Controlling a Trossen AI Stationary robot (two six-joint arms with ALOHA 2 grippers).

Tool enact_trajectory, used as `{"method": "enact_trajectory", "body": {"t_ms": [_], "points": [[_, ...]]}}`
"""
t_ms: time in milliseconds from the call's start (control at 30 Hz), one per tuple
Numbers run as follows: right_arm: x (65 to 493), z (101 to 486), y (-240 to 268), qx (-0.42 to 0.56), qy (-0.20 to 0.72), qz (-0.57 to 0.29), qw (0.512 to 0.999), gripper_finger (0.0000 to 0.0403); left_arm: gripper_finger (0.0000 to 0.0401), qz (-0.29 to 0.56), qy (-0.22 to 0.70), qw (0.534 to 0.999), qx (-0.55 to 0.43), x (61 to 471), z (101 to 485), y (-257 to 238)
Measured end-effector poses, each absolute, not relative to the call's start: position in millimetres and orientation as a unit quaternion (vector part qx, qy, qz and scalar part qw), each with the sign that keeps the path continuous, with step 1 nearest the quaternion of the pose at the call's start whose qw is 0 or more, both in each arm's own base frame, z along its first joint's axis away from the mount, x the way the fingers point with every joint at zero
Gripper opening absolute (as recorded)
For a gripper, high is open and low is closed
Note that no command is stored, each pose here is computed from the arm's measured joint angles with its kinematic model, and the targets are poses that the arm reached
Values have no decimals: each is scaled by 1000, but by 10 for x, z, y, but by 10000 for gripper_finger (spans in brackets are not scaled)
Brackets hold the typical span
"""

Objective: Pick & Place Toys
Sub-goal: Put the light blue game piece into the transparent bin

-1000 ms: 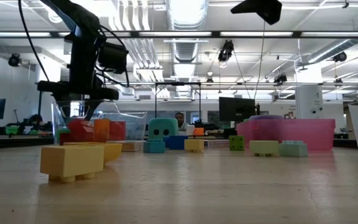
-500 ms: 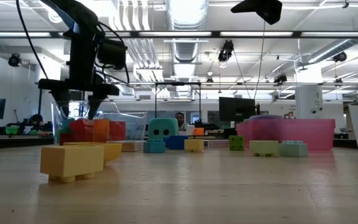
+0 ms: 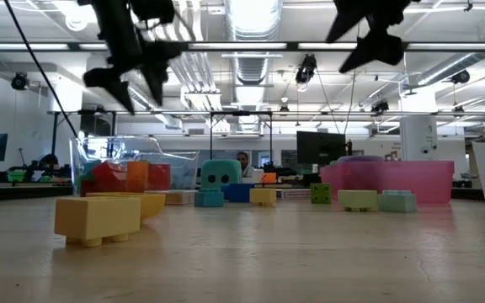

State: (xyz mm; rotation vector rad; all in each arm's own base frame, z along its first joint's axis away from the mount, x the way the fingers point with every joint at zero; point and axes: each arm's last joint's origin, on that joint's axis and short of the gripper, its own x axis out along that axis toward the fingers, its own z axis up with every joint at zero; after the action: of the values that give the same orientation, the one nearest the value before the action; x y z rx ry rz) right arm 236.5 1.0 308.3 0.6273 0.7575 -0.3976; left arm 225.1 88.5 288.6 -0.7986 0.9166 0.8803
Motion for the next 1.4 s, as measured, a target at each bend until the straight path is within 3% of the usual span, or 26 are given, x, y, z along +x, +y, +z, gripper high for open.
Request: {"method": "enact_trajectory", "body": {"t_ms": [200, 700, 867, 1400], "points": [[2453, 2831, 35, 287, 456, -180, 823, 299, 312, 286, 368, 814, -347, 2363, 3063, 636], [2578, 2224, 279, 230, 636, -167, 718, 299, 312, 180, 350, 873, -287, 2547, 3083, 250], [2636, 2013, 316, 244, 645, -192, 698, 299, 312, 169, 336, 881, -286, 2576, 3110, 211], [2637, 1589, 316, 284, 600, -245, 707, 299, 312, 165, 335, 885, -278, 2579, 3116, 212]]}}
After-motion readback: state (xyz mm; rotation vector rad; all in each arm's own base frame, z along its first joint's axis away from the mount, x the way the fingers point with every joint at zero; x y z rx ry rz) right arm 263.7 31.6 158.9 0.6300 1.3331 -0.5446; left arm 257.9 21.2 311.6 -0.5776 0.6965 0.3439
